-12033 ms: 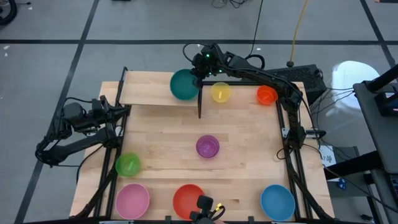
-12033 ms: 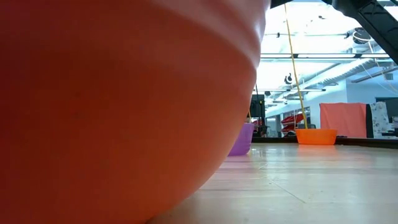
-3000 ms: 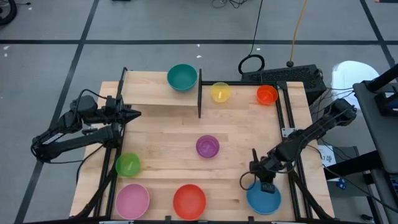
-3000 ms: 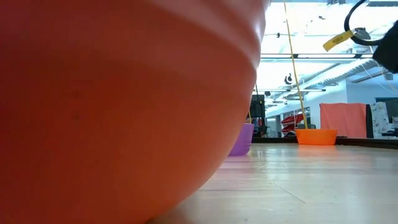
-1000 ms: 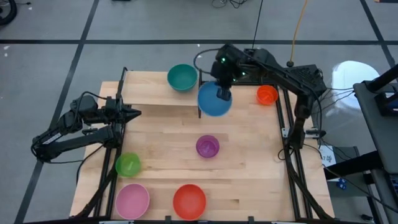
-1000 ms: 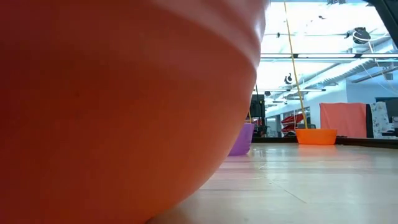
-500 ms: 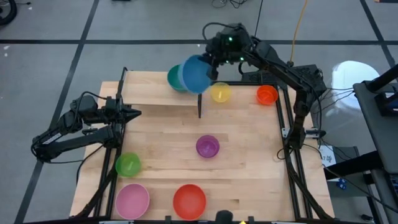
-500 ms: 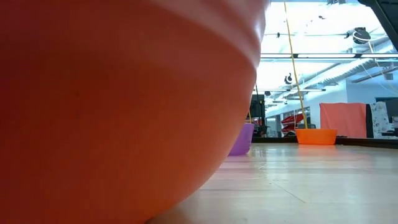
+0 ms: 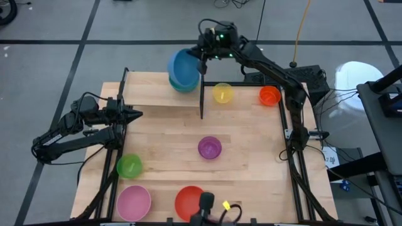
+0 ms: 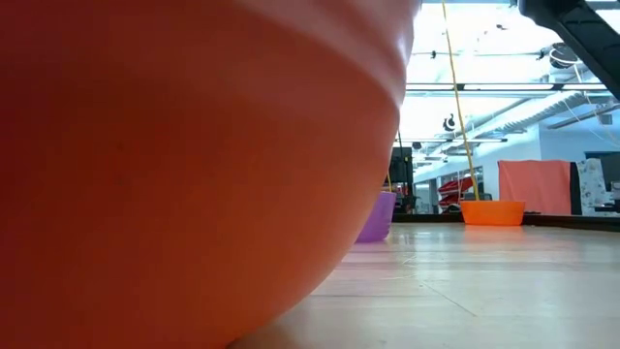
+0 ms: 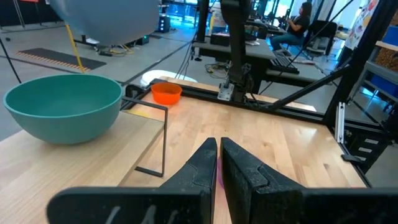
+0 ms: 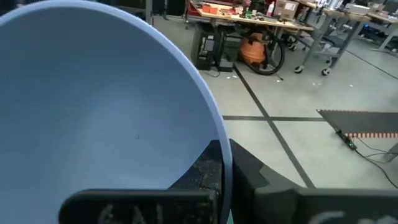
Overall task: Place and stack bowls onto a shelf
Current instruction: Stack the blue bowl on top of the green bowl on the shelf
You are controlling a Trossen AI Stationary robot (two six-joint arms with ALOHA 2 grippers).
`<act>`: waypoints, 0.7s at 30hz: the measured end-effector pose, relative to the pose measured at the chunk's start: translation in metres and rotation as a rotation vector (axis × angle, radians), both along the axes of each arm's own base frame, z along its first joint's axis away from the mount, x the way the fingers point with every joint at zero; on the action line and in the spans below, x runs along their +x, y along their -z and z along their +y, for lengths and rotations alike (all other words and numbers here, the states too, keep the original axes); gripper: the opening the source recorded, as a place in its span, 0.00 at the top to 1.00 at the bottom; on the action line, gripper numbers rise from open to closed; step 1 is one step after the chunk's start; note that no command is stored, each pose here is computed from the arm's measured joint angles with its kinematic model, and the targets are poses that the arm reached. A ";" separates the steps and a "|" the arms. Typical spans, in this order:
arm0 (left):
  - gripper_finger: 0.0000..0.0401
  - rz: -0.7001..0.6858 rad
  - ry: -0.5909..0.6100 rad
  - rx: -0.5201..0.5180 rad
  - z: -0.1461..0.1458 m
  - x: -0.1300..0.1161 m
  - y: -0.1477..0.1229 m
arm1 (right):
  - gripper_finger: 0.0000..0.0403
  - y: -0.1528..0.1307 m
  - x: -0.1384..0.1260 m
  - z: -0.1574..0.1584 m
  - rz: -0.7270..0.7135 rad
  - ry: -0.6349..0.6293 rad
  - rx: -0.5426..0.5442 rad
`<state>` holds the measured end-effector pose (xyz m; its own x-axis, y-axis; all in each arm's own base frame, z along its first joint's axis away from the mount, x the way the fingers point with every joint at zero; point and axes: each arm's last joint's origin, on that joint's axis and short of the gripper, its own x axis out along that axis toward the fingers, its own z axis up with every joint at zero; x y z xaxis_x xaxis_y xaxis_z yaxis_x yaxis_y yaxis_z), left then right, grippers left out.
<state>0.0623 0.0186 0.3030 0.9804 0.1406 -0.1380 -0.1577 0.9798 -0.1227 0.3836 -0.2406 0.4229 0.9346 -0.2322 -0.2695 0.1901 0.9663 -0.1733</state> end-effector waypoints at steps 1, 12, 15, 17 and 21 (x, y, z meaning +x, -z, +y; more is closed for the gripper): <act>0.94 0.000 0.000 0.000 0.000 0.000 0.000 | 1.00 0.003 0.001 -0.004 0.001 0.005 0.002; 0.94 0.001 0.001 0.008 0.000 0.000 0.000 | 1.00 0.017 -0.006 -0.025 0.034 0.080 0.108; 0.94 0.002 0.002 0.012 0.000 0.000 0.000 | 1.00 0.017 -0.010 -0.030 0.025 0.088 0.139; 0.94 0.002 0.002 0.013 0.000 0.000 0.000 | 1.00 0.020 -0.008 -0.032 0.020 0.059 0.142; 0.94 0.002 0.001 0.014 0.000 0.000 0.000 | 1.00 0.027 -0.004 -0.034 0.038 0.056 0.150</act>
<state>0.0623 0.0186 0.3030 0.9803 0.1412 -0.1380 -0.1568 0.9816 -0.1091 0.3795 -0.2746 0.3959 0.9096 -0.2380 -0.3405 0.2404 0.9700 -0.0357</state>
